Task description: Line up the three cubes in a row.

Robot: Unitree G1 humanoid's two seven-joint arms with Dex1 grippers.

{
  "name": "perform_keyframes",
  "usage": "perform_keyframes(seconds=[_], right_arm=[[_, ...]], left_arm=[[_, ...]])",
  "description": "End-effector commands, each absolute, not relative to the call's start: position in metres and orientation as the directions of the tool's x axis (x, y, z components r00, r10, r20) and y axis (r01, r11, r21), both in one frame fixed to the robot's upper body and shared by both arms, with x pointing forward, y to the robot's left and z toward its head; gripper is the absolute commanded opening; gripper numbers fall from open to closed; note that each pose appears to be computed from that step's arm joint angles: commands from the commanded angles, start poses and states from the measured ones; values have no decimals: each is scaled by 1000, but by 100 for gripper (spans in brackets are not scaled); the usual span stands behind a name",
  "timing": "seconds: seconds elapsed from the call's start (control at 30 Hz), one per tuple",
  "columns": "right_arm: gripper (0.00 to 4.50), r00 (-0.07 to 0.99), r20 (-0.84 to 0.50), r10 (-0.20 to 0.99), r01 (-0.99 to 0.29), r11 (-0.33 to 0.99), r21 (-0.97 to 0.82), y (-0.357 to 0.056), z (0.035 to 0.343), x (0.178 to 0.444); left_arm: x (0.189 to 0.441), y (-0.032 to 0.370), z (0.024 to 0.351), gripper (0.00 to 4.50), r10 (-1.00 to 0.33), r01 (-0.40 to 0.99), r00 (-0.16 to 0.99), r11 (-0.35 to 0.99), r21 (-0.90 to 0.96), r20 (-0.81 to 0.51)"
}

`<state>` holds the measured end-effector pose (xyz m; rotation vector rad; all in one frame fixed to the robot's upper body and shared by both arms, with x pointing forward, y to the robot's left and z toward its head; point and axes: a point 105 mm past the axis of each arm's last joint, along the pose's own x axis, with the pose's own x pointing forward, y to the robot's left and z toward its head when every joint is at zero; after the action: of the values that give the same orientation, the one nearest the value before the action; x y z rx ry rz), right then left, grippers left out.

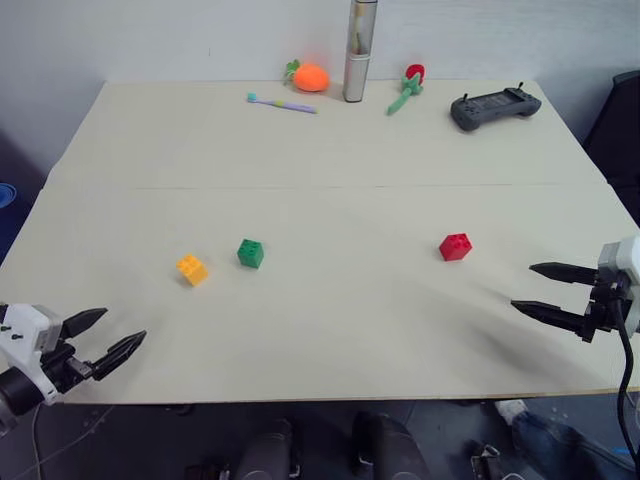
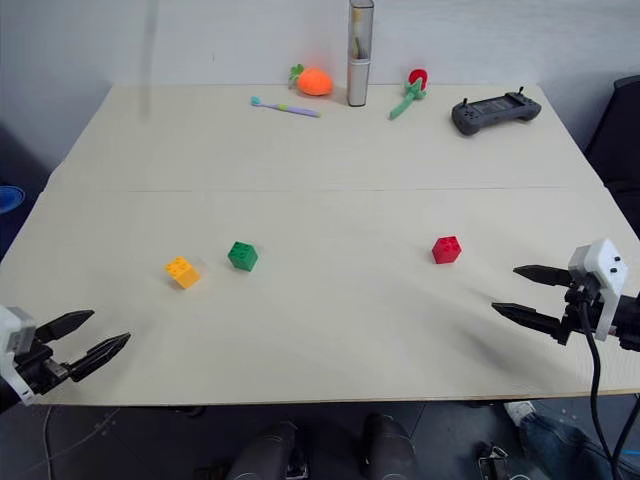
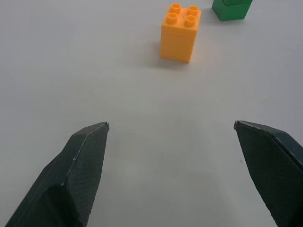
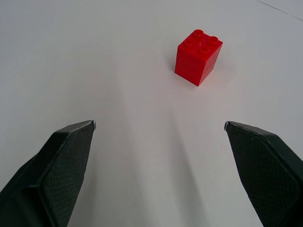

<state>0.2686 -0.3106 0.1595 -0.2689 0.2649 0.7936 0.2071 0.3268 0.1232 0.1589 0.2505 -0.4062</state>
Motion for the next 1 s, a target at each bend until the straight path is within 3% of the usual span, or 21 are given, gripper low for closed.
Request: perform_keyframes(seconds=[0.03,0.7,0.87,1.0], right_arm=[[450,692,-295,659,-715,683,-151,-311,165,267],[450,754,-269,599,-650,739,-177,-313,153,271],[450,816,-222,534,-576,788,-218,-300,155,290],[450,842,-190,506,-537,821,-193,-275,156,311]], left_arm=[[208,326,138,446,-370,408,898,904,132,-237],[216,322,128,446,-365,408,896,902,144,-253],[228,295,146,446,-485,515,848,849,118,-213],[240,255,161,446,-640,665,743,740,103,-195]])
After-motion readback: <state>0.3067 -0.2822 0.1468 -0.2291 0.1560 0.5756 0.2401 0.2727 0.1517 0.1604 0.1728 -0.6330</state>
